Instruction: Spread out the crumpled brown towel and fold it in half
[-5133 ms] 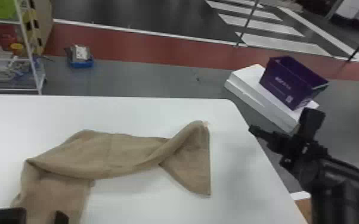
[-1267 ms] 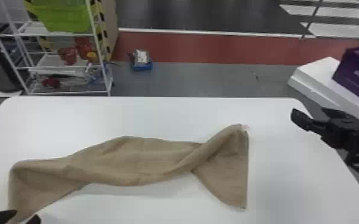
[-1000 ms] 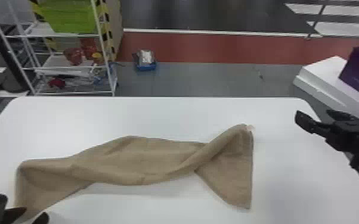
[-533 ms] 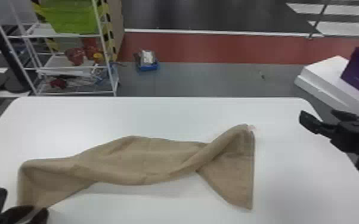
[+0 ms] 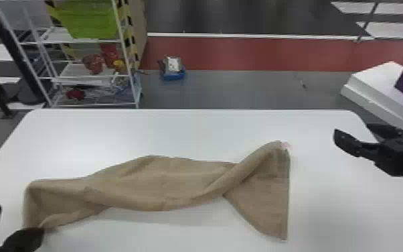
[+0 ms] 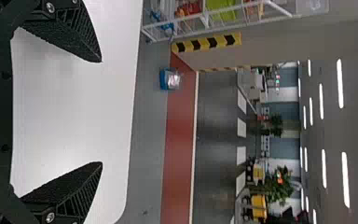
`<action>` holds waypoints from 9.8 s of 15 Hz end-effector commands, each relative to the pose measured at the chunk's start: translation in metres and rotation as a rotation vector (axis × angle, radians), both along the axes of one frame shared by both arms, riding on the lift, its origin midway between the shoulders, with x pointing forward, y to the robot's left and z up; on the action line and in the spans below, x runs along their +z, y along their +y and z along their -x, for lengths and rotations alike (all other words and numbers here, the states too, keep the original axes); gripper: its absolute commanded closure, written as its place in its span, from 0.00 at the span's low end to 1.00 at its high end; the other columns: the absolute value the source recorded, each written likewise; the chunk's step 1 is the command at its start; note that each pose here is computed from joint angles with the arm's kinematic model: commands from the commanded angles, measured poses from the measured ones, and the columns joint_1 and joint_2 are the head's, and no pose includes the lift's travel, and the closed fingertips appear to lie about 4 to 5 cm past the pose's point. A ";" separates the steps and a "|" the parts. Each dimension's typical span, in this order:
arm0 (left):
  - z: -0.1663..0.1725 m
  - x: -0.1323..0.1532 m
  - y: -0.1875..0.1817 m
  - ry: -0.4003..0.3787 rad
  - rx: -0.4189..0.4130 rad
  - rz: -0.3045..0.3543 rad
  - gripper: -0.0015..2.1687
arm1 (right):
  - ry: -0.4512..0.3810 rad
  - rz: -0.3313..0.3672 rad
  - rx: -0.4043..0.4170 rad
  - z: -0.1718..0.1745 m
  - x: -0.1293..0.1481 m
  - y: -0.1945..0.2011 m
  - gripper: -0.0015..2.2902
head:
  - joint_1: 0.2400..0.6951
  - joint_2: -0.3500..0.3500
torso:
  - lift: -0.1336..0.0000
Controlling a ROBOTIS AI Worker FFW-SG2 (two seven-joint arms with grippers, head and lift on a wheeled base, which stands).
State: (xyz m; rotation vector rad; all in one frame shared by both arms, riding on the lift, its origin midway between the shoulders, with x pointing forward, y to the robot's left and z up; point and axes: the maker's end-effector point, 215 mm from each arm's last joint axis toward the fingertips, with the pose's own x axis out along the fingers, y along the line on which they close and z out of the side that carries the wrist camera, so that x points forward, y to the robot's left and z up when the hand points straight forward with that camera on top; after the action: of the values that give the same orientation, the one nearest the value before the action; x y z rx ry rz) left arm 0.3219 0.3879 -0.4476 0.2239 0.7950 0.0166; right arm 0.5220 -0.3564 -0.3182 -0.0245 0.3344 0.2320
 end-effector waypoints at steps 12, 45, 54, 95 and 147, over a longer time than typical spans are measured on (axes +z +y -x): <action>-0.003 0.023 -0.007 -0.045 -0.013 0.003 0.78 | 0.566 0.148 0.379 0.105 -0.082 0.146 0.10 | 1.00 0.84 | 0.07; -0.022 0.109 0.035 -0.210 0.048 -0.082 0.78 | 0.294 0.079 0.189 0.023 0.045 0.070 0.74 | 1.00 0.80 | 0.07; -0.055 0.150 0.045 -0.309 0.091 -0.064 0.78 | 0.154 0.114 0.119 -0.007 0.082 0.054 0.74 | 1.00 0.76 | 0.07; -0.016 0.097 0.021 -0.297 -0.104 0.119 0.78 | 0.253 0.198 0.687 0.133 -0.056 0.142 0.74 | 1.00 0.94 | 0.07; -0.244 0.093 -0.017 -0.184 -0.353 0.153 0.09 | 0.433 0.002 0.421 0.115 -0.088 0.091 0.08 | 1.00 0.65 | 0.07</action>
State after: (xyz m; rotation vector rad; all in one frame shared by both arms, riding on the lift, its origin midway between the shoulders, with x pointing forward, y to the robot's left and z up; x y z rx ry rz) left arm 0.5576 0.3623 -0.3450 0.1770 0.5067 -0.3439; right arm 0.4039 -0.2701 -0.4082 -0.0432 0.7668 0.6517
